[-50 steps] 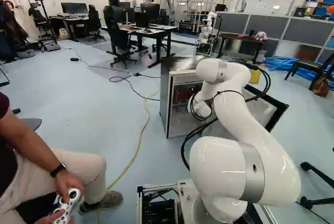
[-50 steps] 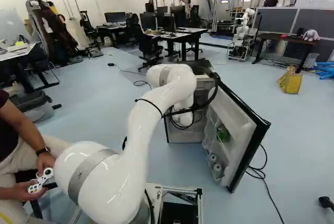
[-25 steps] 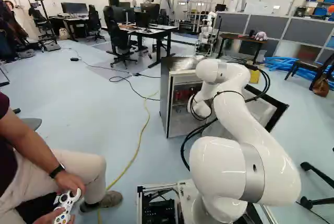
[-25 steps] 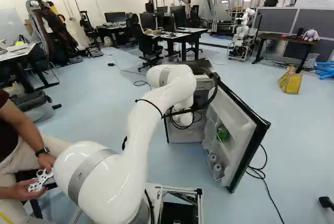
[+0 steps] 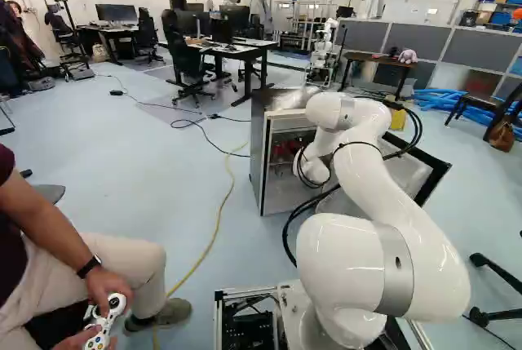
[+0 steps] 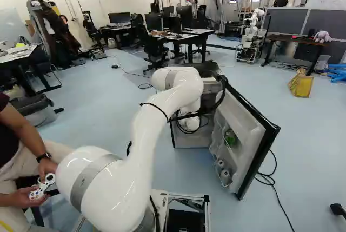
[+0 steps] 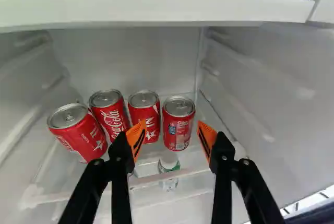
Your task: Grab a drink from the fridge
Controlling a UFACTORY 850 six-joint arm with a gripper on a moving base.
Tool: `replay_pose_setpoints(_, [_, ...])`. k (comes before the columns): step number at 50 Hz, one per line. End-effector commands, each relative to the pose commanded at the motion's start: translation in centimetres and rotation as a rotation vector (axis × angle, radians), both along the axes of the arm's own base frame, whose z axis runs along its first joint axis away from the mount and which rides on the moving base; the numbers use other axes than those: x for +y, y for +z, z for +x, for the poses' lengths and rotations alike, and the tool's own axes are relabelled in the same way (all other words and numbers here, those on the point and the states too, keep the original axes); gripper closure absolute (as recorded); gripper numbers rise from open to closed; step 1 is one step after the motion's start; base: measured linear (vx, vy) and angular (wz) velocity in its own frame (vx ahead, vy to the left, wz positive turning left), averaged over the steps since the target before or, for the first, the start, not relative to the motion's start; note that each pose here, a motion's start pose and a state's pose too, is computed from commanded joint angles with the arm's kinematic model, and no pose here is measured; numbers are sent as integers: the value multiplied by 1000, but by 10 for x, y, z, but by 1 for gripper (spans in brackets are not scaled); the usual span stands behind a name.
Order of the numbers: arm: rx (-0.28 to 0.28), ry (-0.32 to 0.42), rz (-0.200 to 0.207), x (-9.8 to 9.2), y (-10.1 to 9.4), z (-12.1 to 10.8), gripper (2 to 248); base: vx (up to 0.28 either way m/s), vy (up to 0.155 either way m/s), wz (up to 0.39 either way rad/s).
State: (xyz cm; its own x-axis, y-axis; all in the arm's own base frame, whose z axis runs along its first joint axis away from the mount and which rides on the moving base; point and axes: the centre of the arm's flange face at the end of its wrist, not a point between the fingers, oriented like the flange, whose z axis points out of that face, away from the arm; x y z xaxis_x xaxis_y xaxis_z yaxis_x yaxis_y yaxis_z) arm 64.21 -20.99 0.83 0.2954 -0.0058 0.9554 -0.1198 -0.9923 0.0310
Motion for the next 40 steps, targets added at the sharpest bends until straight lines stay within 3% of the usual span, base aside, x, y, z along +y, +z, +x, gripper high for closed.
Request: replay_pose_setpoints(40, [-4, 3, -6, -2, -6, 12, 96, 0, 0, 0])
